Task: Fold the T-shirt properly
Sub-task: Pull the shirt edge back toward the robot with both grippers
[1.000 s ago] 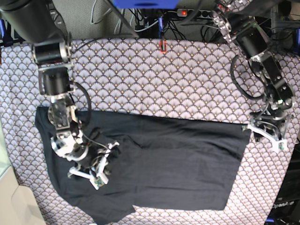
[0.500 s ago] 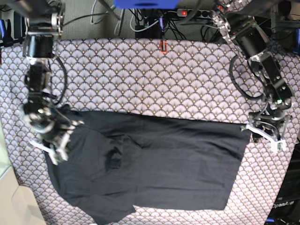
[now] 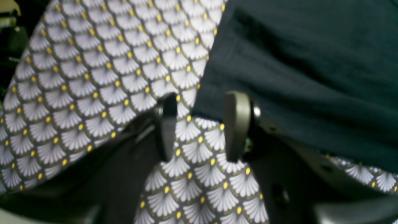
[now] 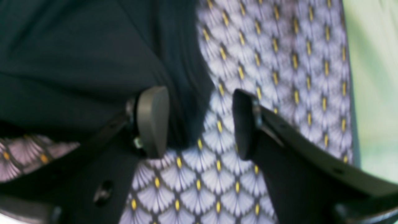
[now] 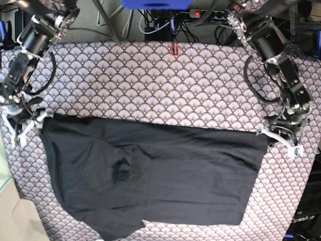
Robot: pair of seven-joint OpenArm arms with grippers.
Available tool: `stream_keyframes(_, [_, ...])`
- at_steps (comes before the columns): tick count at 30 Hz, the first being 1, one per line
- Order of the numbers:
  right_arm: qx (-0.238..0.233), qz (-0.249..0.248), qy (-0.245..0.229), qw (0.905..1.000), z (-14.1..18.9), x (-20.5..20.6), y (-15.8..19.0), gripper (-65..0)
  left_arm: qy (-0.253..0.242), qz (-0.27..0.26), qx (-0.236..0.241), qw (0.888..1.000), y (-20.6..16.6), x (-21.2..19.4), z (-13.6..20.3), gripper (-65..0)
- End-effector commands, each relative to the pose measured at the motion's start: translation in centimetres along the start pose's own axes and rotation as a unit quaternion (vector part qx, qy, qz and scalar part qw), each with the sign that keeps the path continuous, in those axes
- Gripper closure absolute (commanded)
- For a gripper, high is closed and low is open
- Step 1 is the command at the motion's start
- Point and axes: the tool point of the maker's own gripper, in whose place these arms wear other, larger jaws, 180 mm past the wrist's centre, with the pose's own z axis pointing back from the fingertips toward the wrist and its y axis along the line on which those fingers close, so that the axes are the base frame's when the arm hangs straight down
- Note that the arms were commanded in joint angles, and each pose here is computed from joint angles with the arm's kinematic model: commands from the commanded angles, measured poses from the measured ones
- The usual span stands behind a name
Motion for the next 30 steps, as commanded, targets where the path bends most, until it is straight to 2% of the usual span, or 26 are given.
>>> stream_keyframes(1, [-0.007,-0.005,-0.03,0.9995,0.4,1.9,-0.8,-35.3,-0.039,-0.002,0.001,0.999,0.3,2.6,0.3,-24.8])
stream_keyframes(5, [-0.01,-0.019,-0.013,0.9997,0.6,0.1,-0.9,-35.6,-0.039,-0.002,0.001,0.999,0.3,2.6,0.3,-25.8])
stream_keyframes(9, [0.0,-0.022,-0.004,0.9998,0.6,-1.4,0.2,-35.6,-0.038,0.004,0.006,0.999,0.8,2.5,0.4,-34.0])
stream_keyframes(14, [0.012,-0.03,0.006,0.9995,0.4,-2.6,1.6,-35.6,-0.041,0.022,0.021,0.999,2.1,2.2,0.8,-34.3])
stream_keyframes(20, [0.025,-0.016,0.003,0.9995,0.0,-1.9,2.7,-35.6,-0.042,0.02,0.024,0.999,2.4,2.3,0.9,-34.3])
stream_keyframes(25, [0.048,-0.033,0.005,0.9983,-1.7,-2.2,3.7,-35.5,-0.042,0.019,0.025,0.999,2.5,2.2,1.0,-34.3])
stream_keyframes(30, [0.053,-0.043,0.008,0.9976,-2.5,-2.8,3.1,-35.2,-0.042,0.019,0.025,0.999,2.5,2.2,1.0,-34.3])
